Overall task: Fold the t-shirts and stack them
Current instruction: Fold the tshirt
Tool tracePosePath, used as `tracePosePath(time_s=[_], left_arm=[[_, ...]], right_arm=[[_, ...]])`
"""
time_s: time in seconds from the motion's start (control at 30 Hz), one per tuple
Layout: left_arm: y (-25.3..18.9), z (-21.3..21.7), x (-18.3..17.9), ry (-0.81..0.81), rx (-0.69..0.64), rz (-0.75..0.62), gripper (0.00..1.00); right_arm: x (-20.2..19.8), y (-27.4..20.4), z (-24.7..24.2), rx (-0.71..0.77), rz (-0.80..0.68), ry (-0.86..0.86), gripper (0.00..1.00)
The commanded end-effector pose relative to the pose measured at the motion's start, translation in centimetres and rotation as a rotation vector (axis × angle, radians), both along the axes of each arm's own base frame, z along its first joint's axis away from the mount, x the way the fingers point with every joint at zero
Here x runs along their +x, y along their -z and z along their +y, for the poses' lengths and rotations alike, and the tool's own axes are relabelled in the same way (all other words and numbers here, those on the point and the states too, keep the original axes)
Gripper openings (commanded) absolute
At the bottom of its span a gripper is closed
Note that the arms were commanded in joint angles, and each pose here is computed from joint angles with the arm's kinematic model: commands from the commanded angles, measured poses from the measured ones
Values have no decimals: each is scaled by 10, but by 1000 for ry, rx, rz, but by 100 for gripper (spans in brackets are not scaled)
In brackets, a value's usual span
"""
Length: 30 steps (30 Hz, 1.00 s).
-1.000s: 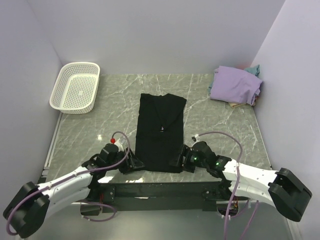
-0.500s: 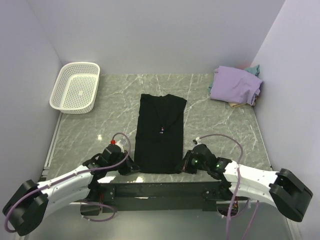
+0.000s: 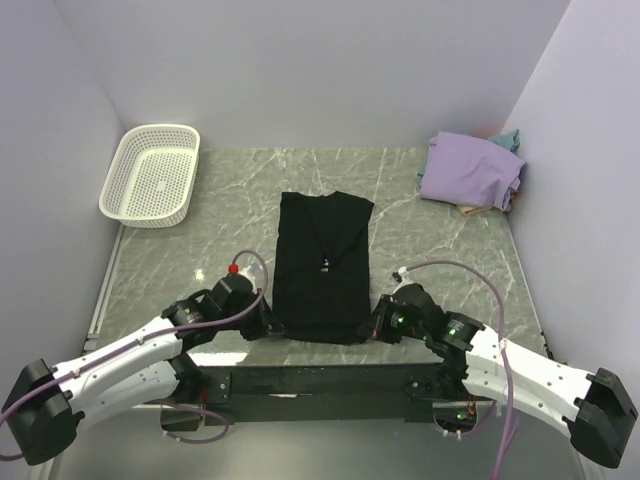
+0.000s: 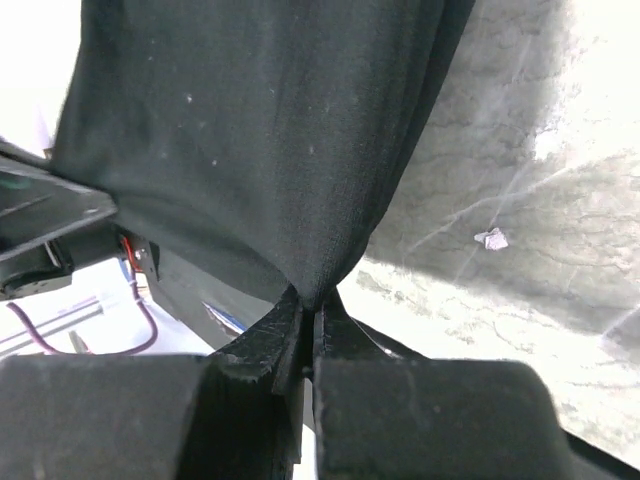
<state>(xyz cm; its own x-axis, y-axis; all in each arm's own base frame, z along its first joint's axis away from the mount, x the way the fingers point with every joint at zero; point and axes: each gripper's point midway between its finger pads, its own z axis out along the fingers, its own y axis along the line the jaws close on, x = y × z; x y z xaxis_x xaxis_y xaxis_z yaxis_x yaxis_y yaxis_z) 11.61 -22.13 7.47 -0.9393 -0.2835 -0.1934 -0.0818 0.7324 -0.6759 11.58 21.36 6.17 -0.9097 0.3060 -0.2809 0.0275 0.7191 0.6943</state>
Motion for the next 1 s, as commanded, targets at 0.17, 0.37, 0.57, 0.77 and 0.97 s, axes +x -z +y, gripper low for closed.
tracePosePath(time_s=[0.17,0.37,0.57,0.77,0.97], left_arm=[[-48,-3,38,-56,101,-125,1],[-70,-15,69,-75,155,-190,1],[-87,-14,115,-116,146,-240,1],[-102,-11,174,-154,152,-297,1],[-93,-23,224,-147,144,-297,1]], right_arm=[[38,-59,-8,-98,-218,36,0],[67,-88,-7,-200,-319,42,0],[105,-98,-12,-253,-363,64,0],[147,-94,-13,-255,-366,46,0],[199,-97,-11,-271,-367,35,0]])
